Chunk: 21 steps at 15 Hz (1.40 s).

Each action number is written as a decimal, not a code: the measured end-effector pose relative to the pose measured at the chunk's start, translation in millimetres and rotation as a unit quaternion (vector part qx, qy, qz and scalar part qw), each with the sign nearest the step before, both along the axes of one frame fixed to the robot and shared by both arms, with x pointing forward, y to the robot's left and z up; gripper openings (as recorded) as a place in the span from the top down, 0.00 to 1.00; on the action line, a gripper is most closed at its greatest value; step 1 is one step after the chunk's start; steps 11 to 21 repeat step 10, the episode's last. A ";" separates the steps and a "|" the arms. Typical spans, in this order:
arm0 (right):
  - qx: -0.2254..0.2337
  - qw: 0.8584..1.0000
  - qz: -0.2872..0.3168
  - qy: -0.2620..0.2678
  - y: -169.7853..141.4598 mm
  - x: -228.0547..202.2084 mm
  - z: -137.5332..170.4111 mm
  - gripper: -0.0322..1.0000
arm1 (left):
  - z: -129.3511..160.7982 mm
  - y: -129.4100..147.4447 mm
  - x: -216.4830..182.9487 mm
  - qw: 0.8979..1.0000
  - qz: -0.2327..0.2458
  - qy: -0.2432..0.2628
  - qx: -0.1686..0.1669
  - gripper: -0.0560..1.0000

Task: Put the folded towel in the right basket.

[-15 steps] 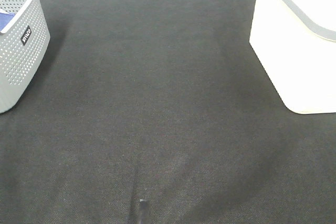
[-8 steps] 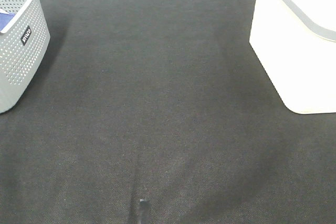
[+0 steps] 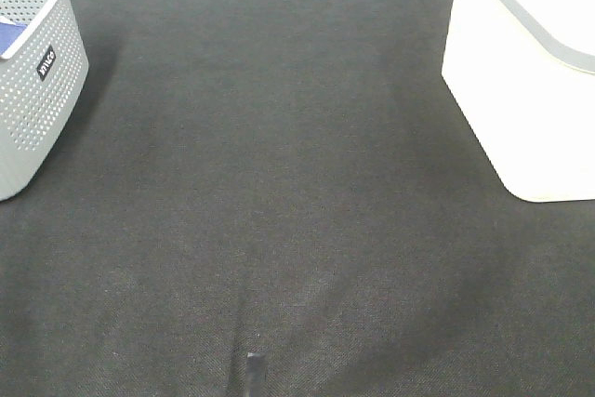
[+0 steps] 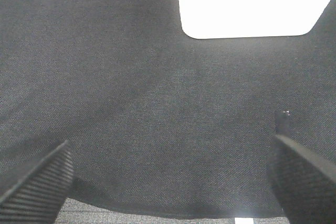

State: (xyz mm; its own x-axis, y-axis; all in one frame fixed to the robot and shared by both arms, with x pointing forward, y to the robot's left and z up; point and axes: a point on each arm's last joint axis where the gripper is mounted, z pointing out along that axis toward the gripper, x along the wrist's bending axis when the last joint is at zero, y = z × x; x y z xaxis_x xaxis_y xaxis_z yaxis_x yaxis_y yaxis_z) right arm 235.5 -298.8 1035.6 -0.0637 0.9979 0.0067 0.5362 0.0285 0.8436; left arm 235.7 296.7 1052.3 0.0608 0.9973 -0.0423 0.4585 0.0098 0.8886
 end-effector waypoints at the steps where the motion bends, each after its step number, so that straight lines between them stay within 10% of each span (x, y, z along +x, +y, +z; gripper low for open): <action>1: 0.000 1.000 0.000 0.000 0.0 0.0 0.0 0.05 | 0.0 0.0 0.0 1.000 0.000 0.000 0.000 0.01; 21: 0.000 1.000 0.000 0.000 0.0 0.0 0.0 0.05 | 0.0 0.0 0.0 1.000 0.000 0.000 0.000 0.01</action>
